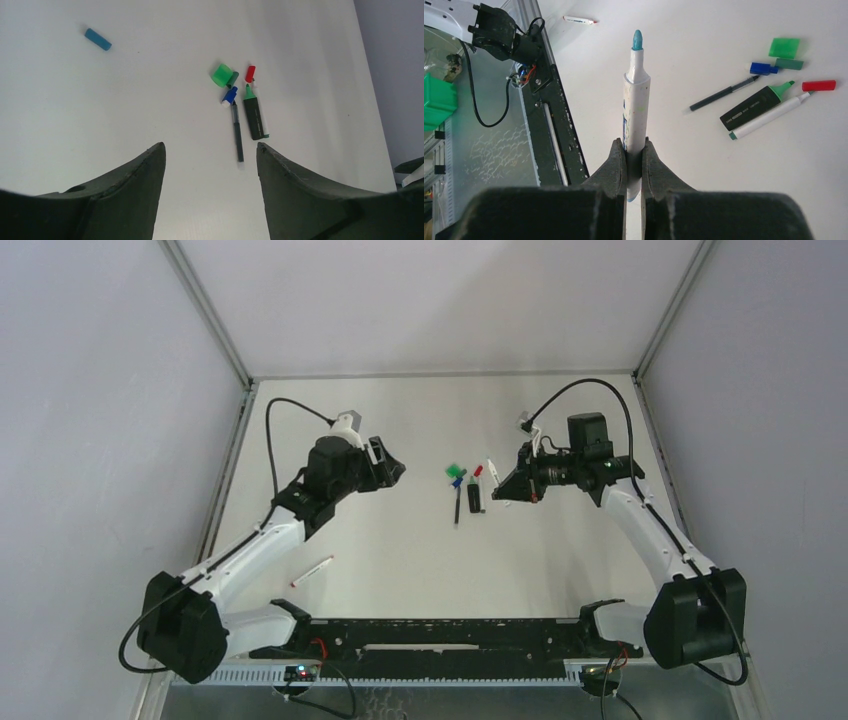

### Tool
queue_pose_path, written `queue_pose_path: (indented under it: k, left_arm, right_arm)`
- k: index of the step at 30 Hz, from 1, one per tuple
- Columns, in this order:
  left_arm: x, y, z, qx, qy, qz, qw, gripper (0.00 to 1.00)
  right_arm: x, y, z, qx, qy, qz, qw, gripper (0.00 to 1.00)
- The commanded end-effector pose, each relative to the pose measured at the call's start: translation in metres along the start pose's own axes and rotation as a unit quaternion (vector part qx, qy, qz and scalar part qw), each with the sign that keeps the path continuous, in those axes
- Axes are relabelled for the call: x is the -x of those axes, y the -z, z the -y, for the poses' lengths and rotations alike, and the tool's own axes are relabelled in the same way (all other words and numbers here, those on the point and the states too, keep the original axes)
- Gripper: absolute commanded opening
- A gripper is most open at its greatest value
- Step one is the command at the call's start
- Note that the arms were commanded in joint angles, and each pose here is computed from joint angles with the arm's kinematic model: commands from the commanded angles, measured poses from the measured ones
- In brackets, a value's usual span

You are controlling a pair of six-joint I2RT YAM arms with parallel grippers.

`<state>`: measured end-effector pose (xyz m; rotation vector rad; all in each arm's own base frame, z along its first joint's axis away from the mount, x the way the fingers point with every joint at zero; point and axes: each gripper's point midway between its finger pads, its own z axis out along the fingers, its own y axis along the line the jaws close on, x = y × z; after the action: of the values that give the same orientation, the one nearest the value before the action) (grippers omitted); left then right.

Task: Insert the pens into the pen caps
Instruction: Move the pen cap to the center of the board.

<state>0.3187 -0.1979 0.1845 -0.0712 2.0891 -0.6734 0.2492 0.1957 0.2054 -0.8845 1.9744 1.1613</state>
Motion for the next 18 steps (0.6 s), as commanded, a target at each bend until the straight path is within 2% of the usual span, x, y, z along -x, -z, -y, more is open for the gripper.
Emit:
queue_pose_path:
  k: [1, 8, 18]
  left_arm:
    - [0.028, -0.006, 0.024, -0.048, -0.007, 0.021, 0.999, 0.7]
    - [0.025, -0.017, 0.008, -0.032, -0.004, 0.004, 0.999, 0.62]
    - [0.019, -0.009, -0.029, 0.041, -0.001, 0.006, 0.999, 0.57]
  right_arm:
    - [0.013, 0.003, 0.002, -0.003, 0.021, 0.009, 1.0, 0.03]
    - [0.012, 0.004, 0.007, -0.004, 0.014, 0.012, 1.0, 0.03]
    - [0.013, 0.005, 0.009, -0.003, 0.007, 0.013, 1.0, 0.04]
